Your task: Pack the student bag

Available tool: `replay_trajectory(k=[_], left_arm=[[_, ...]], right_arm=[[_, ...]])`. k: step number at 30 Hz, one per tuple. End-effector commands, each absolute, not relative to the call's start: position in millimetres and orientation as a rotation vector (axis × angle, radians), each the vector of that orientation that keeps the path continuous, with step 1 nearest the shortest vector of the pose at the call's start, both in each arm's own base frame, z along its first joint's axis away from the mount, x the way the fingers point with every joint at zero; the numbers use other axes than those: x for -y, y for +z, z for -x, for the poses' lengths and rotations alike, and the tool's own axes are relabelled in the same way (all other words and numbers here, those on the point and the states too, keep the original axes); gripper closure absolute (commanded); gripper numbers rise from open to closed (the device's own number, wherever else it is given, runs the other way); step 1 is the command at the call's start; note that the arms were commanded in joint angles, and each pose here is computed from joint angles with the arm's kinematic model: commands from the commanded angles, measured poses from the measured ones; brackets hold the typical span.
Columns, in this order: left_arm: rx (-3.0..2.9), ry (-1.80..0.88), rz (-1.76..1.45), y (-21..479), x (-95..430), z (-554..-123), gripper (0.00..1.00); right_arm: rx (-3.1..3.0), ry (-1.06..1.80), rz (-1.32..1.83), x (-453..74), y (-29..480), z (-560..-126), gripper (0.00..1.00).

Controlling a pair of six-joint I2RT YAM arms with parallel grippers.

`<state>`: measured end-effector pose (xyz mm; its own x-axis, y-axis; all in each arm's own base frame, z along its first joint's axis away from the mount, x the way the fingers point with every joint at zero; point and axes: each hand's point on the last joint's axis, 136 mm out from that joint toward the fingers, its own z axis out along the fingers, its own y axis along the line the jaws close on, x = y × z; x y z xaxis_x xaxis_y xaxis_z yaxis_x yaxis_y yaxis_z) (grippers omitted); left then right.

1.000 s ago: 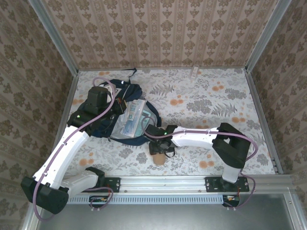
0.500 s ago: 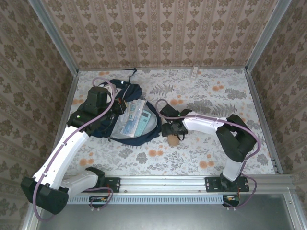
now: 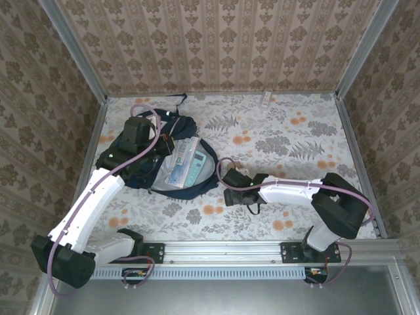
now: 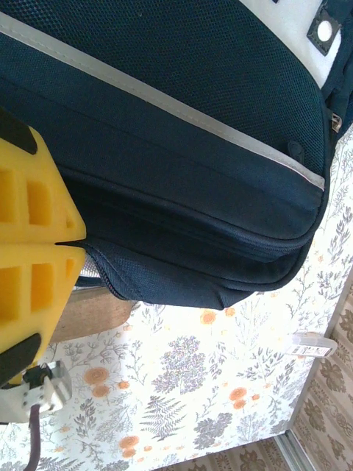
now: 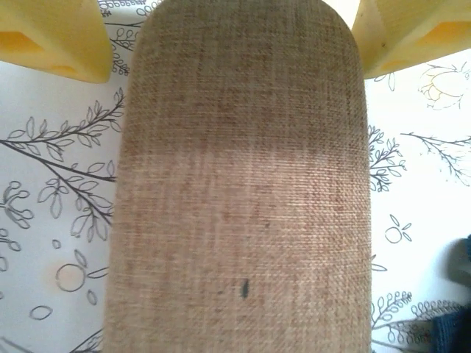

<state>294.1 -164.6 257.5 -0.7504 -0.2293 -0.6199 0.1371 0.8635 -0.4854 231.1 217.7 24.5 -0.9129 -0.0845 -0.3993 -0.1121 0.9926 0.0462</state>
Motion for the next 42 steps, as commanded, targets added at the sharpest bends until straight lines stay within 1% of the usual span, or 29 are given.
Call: replay_trajectory(k=[1,6,9,14,17,21,24,29,30,35,42], left_arm=[[-2.216,-0.702,0.030,290,172,-306,1.00],[-2.213,-0.699,0.027,292,171,-306,1.00],[-2.213,-0.696,0.026,293,170,-305,1.00],[-2.211,-0.688,0.025,295,169,-304,1.00],[-2.209,-0.689,0.024,295,169,-304,1.00],[-2.205,-0.693,0.026,296,169,-305,1.00],[-2.200,-0.700,0.030,297,170,-306,1.00],[-2.197,-0.705,0.032,299,170,-305,1.00],[-2.197,-0.703,0.035,299,169,-305,1.00],[-2.189,-0.695,0.039,302,166,-301,1.00],[-2.188,-0.690,0.041,305,164,-299,1.00]], right_arm=[[-2.584,0.099,0.062,-215,36,-251,0.20],[-2.550,0.089,0.114,-220,28,-255,0.30],[-2.537,0.061,0.154,-222,27,-255,0.38],[-2.484,0.019,0.182,-217,46,-255,0.57],[-2.435,0.003,0.189,-210,70,-256,0.58],[-2.366,0.071,0.242,-215,109,-258,0.59],[-2.339,0.151,0.340,-234,127,-259,0.59],[-2.322,0.298,0.531,-279,145,-260,0.60],[-2.334,0.308,0.570,-288,139,-261,0.61],[-2.308,0.403,0.742,-335,142,-263,0.61],[-2.281,0.476,0.919,-392,132,-262,0.61]])
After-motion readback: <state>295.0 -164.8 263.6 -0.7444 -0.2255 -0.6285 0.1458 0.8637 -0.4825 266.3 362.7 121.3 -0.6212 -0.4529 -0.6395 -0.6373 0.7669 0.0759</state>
